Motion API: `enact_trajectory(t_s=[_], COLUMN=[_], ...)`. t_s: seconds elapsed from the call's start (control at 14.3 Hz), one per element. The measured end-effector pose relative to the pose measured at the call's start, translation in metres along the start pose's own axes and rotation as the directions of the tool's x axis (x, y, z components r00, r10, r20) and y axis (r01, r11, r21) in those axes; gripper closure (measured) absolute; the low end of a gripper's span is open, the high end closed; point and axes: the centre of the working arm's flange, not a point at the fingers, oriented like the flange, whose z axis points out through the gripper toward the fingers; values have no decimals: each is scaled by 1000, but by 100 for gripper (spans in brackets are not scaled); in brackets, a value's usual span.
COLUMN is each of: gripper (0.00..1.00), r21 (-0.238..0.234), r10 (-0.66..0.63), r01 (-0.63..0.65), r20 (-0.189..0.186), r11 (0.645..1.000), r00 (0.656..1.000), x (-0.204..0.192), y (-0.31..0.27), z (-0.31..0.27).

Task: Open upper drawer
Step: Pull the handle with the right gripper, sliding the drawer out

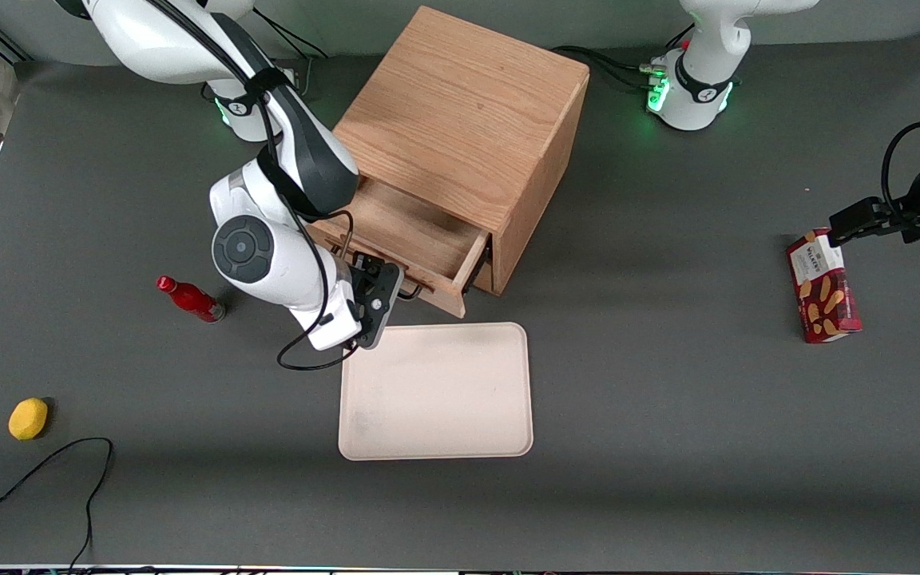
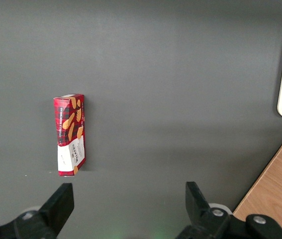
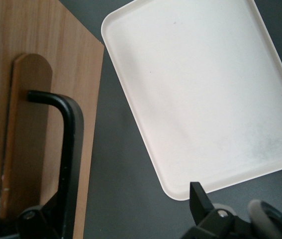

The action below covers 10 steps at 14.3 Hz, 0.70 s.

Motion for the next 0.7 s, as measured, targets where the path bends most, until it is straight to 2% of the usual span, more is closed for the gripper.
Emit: enact_trajectory(t_s=[0.7], gripper=[0], r21=[17], r10=[-6], r01=[6], r20=[5], r11=[1000], r00=[1000], x=[-7], y=[24], z=[-3])
